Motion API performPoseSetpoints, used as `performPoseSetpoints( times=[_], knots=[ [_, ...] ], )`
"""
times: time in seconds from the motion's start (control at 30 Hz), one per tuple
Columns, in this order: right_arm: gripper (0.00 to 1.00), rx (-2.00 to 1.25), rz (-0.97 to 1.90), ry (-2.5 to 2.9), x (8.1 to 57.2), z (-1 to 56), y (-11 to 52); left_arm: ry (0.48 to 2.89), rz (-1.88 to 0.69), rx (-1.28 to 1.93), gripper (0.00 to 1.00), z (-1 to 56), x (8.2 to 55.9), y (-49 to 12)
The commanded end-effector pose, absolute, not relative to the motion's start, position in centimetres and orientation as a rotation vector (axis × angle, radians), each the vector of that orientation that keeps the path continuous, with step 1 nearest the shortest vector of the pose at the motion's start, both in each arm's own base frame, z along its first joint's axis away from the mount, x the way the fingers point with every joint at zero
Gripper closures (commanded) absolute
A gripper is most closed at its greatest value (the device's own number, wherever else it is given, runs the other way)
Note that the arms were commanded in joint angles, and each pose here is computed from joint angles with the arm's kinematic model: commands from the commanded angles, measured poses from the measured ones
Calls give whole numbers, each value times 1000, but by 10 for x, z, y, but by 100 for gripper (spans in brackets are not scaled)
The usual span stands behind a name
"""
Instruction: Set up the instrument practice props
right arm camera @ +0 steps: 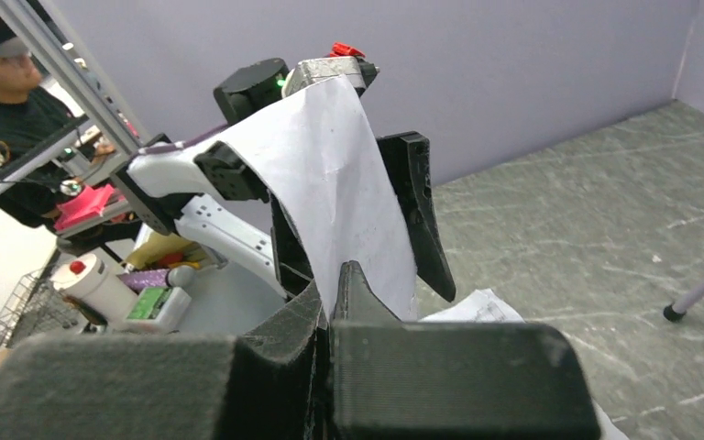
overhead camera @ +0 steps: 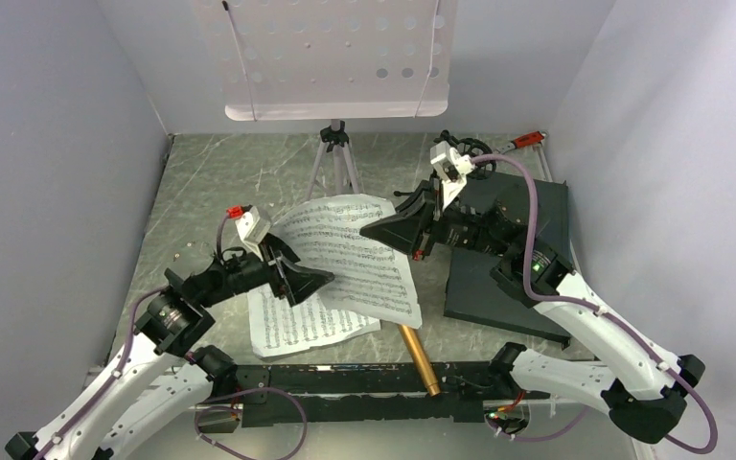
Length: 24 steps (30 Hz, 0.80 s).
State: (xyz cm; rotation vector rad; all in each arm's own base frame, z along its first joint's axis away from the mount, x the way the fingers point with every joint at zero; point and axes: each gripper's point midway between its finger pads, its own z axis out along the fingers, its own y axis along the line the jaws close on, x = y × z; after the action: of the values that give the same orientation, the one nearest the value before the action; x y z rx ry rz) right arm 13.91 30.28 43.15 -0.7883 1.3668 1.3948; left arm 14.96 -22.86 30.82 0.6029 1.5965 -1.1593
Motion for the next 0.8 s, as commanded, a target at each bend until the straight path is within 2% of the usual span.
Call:
performPoseSetpoints(
  times=[0.0, 0.2, 0.5, 0.77],
  knots=[
    [100, -779, 1450, 1193, 122, 477, 292, 1399, -1311, 684, 21, 350, 132, -243],
    [100, -771, 1459, 1155, 118, 482, 289, 1392, -1266, 665, 25, 356, 129, -234],
    [100, -765, 1498, 1138, 116, 486, 291, 1224, -1322, 689, 40, 382, 106, -226],
    [100, -763, 1526, 1142, 118, 484, 296, 1238, -1399, 703, 45, 383, 105, -235]
  ],
)
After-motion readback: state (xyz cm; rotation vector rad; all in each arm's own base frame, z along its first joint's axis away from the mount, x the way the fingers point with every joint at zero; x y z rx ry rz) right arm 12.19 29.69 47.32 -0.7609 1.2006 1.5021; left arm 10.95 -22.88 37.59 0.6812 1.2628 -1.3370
